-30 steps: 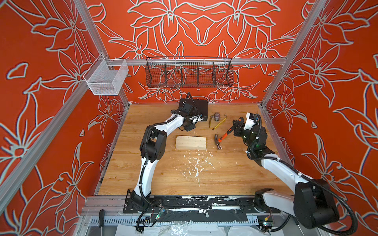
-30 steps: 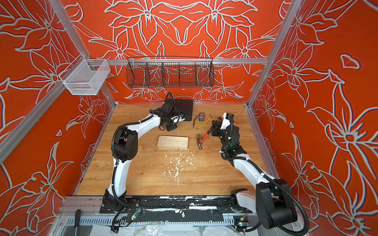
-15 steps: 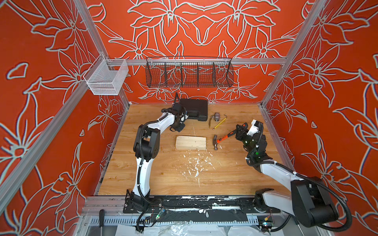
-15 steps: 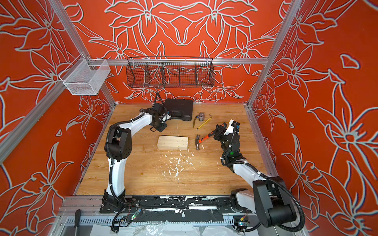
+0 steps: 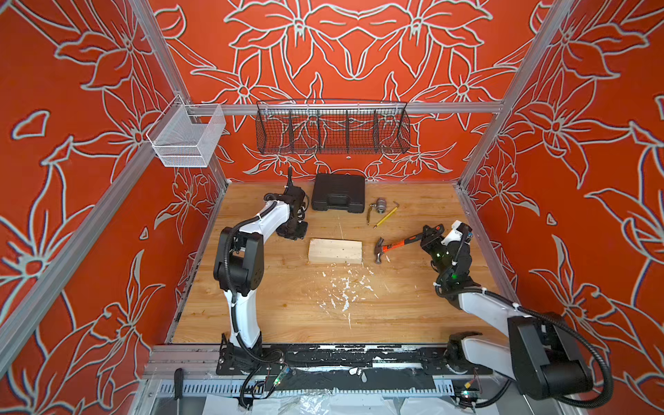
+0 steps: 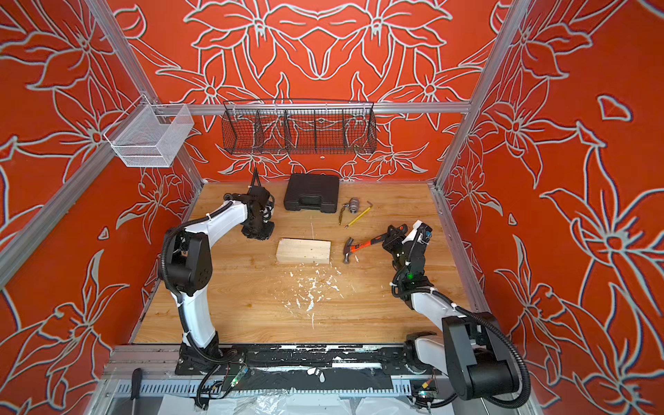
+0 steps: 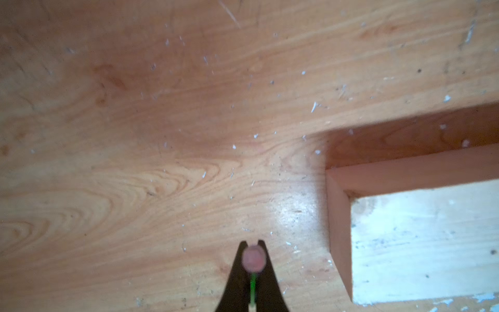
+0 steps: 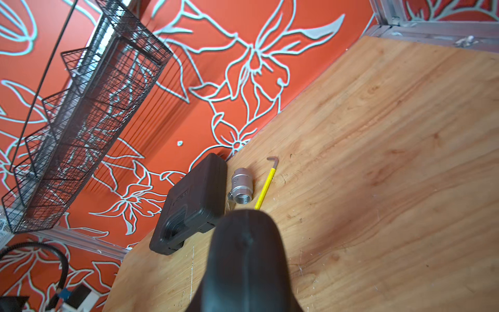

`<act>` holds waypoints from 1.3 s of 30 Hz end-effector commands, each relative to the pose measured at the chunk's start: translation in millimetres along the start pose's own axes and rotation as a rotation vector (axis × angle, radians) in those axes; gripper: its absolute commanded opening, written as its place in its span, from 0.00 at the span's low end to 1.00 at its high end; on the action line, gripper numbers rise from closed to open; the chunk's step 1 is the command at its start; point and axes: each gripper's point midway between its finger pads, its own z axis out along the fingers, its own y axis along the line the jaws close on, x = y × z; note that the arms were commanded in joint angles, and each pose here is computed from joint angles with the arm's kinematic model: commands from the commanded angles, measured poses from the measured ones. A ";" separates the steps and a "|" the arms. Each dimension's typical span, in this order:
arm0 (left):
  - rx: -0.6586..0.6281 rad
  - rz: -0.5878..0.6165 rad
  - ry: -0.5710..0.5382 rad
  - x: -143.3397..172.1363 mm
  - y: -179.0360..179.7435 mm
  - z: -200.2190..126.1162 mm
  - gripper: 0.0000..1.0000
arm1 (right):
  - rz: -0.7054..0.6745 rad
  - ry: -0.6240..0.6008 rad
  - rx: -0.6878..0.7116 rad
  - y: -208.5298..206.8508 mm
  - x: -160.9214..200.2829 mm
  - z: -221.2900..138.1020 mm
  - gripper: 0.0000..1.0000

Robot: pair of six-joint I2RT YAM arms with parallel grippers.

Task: Use a claw hammer to pull out a nail
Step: Place the nail at the center of the board.

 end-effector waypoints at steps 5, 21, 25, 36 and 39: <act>0.040 -0.114 0.081 29.6 -6.5 10.8 0.06 | -0.038 0.118 0.226 -66.2 40.6 -17.1 0.00; 0.047 -0.154 0.170 61.5 -9.4 32.8 0.06 | -0.018 0.139 0.429 -125.7 64.9 -63.5 0.08; 0.058 -0.155 0.164 60.4 -11.2 33.3 0.06 | 0.005 0.227 0.398 -118.3 80.3 -43.9 0.07; 0.069 -0.155 0.183 63.2 -13.6 43.7 0.06 | 0.164 0.262 0.421 -137.8 111.9 -23.3 0.08; 0.072 -0.161 0.182 63.3 -14.1 44.6 0.06 | 0.191 0.228 0.416 -140.9 110.8 -20.3 0.09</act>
